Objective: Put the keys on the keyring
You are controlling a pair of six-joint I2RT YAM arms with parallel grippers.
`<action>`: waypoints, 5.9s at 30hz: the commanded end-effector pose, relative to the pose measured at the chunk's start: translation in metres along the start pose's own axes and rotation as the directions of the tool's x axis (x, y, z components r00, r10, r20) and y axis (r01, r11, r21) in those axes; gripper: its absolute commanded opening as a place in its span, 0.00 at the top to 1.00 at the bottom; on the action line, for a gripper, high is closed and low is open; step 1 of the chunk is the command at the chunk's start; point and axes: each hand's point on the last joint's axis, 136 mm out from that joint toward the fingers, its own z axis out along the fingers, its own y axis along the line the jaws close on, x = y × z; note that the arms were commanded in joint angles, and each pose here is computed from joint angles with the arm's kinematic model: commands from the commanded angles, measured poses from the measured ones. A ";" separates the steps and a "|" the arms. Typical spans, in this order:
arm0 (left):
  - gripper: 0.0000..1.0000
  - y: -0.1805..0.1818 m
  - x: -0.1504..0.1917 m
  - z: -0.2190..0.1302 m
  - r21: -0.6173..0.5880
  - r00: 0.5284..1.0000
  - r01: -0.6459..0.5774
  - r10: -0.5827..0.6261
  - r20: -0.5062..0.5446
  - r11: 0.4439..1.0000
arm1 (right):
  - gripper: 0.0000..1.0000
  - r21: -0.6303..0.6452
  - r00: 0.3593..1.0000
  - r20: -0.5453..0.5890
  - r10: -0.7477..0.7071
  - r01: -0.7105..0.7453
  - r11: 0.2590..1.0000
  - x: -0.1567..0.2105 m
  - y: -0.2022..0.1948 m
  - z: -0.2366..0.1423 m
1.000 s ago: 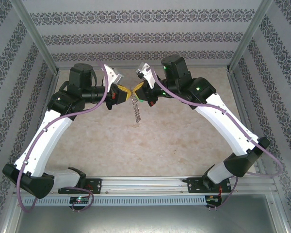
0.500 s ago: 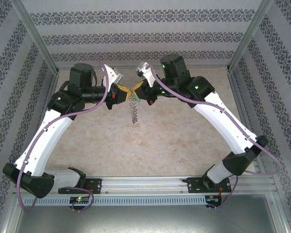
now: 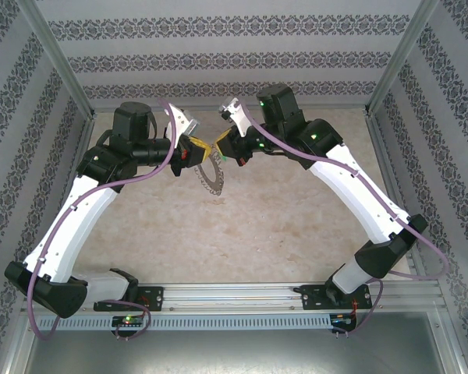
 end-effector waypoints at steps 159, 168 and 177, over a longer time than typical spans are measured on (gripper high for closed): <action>1.00 0.001 0.017 0.027 -0.089 0.996 0.008 0.000 0.087 0.996 | 1.00 -0.118 0.987 0.154 0.046 -0.028 0.993 -0.024 0.003 -0.031; 1.00 0.012 0.018 0.018 -0.182 0.997 -0.028 0.040 0.063 0.983 | 1.00 -0.136 0.984 0.172 0.047 -0.023 0.990 -0.023 0.007 -0.048; 1.00 0.012 0.017 0.016 -0.181 0.997 -0.051 0.061 0.053 0.982 | 1.00 -0.084 0.977 0.201 0.072 -0.056 0.995 -0.023 -0.010 -0.063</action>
